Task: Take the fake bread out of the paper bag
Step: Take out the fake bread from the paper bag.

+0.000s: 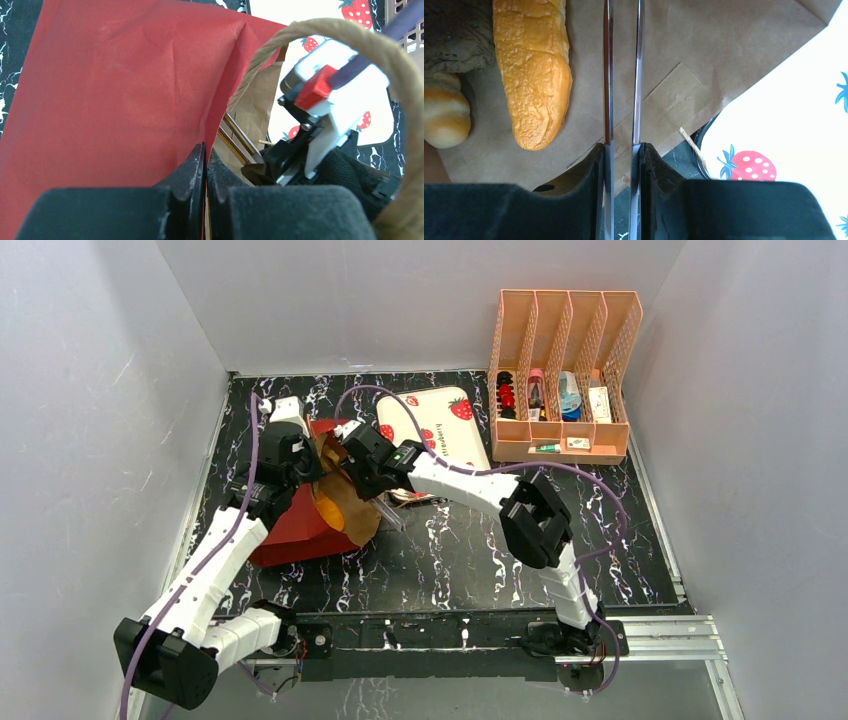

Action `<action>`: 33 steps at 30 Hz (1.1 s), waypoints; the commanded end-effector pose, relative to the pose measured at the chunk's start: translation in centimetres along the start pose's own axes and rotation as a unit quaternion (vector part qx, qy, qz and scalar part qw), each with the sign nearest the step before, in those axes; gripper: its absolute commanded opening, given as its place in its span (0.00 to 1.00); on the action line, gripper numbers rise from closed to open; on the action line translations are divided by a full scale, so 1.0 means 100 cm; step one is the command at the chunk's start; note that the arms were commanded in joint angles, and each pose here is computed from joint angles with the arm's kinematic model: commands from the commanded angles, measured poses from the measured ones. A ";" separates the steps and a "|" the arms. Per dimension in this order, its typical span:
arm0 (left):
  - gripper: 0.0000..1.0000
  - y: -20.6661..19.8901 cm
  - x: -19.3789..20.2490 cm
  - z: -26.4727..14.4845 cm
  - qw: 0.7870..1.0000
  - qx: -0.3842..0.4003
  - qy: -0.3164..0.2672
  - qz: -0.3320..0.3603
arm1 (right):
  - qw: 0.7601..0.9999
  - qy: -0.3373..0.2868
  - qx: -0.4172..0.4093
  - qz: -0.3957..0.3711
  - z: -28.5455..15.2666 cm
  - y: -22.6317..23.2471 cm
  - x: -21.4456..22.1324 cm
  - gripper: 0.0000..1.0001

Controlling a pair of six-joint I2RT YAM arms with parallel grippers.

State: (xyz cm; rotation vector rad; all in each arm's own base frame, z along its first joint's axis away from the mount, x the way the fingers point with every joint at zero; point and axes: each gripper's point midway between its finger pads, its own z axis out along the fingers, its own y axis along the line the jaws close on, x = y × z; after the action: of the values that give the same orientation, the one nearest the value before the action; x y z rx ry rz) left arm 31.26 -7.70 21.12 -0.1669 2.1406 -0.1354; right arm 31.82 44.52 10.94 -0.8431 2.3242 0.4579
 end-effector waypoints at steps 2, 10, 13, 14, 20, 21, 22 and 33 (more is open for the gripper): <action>0.00 0.003 -0.007 0.002 1.000 -0.015 -0.011 -0.017 | 0.996 -0.092 0.014 0.011 -0.051 -0.008 -0.055 0.00; 0.00 0.006 -0.004 0.012 0.997 -0.037 -0.011 -0.061 | 0.996 -0.085 0.037 0.018 -0.073 -0.018 -0.041 0.00; 0.00 0.008 -0.003 0.016 0.996 -0.050 -0.008 -0.069 | 0.994 -0.094 0.050 0.020 -0.090 -0.025 -0.039 0.00; 0.00 0.009 -0.002 0.017 0.996 -0.052 -0.008 -0.074 | 0.994 -0.097 0.051 0.020 -0.093 -0.026 -0.038 0.00; 0.00 0.013 0.000 0.023 0.993 -0.075 0.000 -0.089 | 0.992 -0.096 0.075 0.027 -0.114 -0.036 -0.034 0.00; 0.00 0.013 0.000 0.025 0.993 -0.077 0.004 -0.089 | 0.992 -0.098 0.080 0.027 -0.117 -0.038 -0.034 0.00; 0.00 0.013 -0.001 0.026 0.993 -0.079 0.005 -0.091 | 0.991 -0.100 0.083 0.027 -0.122 -0.040 -0.035 0.00; 0.00 0.018 -0.008 0.031 0.990 -0.097 0.009 -0.102 | 0.984 -0.116 0.131 0.041 -0.165 -0.060 -0.034 0.00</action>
State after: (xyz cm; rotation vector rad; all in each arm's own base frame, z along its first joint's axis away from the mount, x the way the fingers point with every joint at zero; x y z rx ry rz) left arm 34.20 -7.07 18.87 -0.4477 2.1696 -0.0856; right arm 29.79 34.97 20.01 -0.6819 2.2533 0.2603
